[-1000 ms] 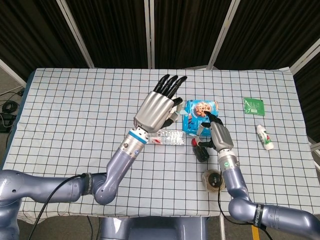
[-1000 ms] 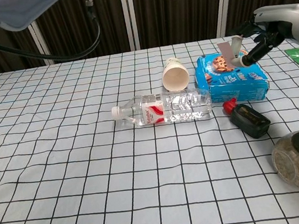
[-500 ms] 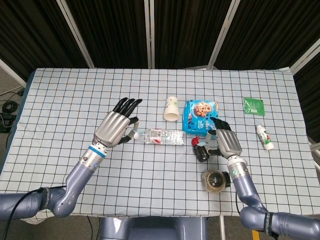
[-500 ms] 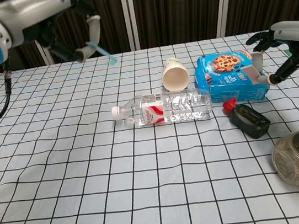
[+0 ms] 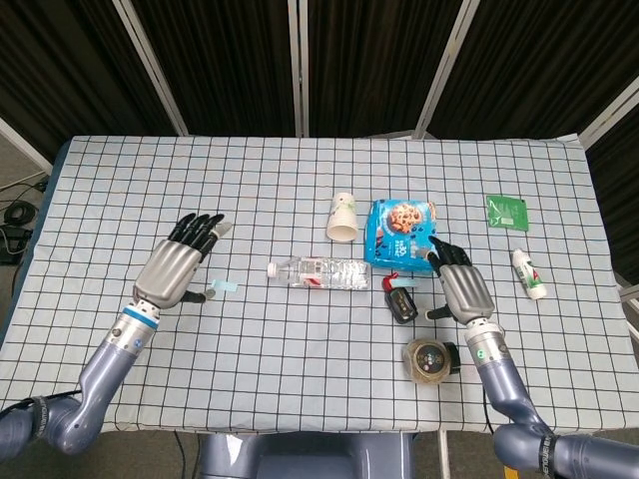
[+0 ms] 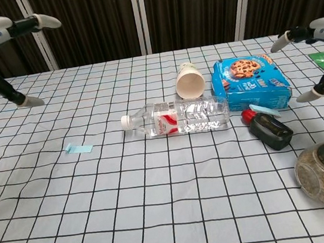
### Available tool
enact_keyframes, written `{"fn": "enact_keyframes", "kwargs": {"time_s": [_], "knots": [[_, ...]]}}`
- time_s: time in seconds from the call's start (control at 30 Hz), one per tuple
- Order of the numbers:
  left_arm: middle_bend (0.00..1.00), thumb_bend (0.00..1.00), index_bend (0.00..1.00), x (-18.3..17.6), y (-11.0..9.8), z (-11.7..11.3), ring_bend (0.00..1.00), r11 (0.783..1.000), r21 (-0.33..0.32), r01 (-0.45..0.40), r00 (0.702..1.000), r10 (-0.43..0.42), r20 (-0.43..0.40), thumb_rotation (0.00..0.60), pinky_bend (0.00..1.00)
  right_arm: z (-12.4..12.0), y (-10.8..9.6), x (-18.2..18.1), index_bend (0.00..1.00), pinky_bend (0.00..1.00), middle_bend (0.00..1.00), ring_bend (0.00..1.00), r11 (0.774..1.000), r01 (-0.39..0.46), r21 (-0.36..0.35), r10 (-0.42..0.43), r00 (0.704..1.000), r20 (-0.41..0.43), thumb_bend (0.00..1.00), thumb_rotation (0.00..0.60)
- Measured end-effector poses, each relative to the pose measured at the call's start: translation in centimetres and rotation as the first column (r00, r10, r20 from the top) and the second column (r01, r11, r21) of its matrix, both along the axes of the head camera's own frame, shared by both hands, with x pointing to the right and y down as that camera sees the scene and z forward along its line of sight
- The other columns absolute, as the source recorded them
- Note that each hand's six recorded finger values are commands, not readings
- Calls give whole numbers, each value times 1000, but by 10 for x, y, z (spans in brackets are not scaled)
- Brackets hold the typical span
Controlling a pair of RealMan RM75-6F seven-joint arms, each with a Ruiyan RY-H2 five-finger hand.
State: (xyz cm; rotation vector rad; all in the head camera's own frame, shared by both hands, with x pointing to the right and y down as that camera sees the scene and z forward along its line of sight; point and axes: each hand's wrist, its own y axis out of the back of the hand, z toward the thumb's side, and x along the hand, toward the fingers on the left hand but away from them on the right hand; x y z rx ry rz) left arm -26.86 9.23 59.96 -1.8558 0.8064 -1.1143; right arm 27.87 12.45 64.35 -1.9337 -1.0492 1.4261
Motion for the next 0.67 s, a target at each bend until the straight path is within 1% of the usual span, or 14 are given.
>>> {"fn": "enact_keyframes", "kwargs": {"time_s": [0.1, 0.17, 0.23, 0.3, 0.33, 0.43, 0.47, 0.53, 0.6, 0.67], "knots": [[0, 0, 0, -18, -1, -10, 0, 999, 39, 31, 999, -31, 15, 600, 0, -14, -2, 11, 187, 0, 0, 0, 999, 12, 52, -11, 1000, -5, 0, 600], [0, 0, 0, -33, 2, -17, 0, 996, 63, 55, 998, -58, 32, 600, 0, -27, -3, 22, 186, 0, 0, 0, 994, 24, 102, -23, 1000, -17, 0, 600], [0, 0, 0, -54, 8, -25, 0, 992, 94, 88, 994, -94, 55, 600, 0, -40, -3, 34, 186, 0, 0, 0, 987, 41, 158, -37, 999, -32, 0, 600], [0, 0, 0, -76, 19, -33, 0, 984, 123, 126, 988, -136, 78, 600, 0, -57, -2, 51, 185, 0, 0, 0, 970, 66, 233, -54, 997, -58, 0, 600], [0, 0, 0, -85, 24, -37, 0, 981, 134, 141, 984, -154, 87, 600, 0, -67, 0, 64, 183, 0, 0, 0, 958, 79, 277, -60, 995, -76, 0, 600], [0, 0, 0, -115, 48, -46, 0, 971, 149, 186, 972, -204, 117, 600, 0, -90, 11, 100, 161, 0, 0, 0, 931, 101, 350, -60, 990, -127, 0, 600], [0, 0, 0, -123, 56, -48, 0, 970, 145, 196, 968, -214, 127, 600, 0, -98, 19, 118, 154, 0, 0, 0, 925, 105, 366, -49, 986, -159, 0, 600], [0, 0, 0, -137, 74, -50, 0, 970, 126, 205, 963, -224, 152, 600, 0, -108, 30, 138, 136, 0, 0, 0, 920, 110, 375, -34, 979, -202, 0, 600], [0, 0, 0, -148, 90, -50, 0, 971, 100, 215, 956, -231, 179, 600, 0, -116, 43, 155, 125, 0, 0, 0, 921, 105, 375, -15, 972, -236, 0, 600], [0, 0, 0, -155, 99, -51, 0, 971, 89, 223, 953, -236, 187, 600, 0, -123, 57, 171, 117, 0, 0, 0, 924, 103, 369, 0, 963, -268, 0, 600]]}}
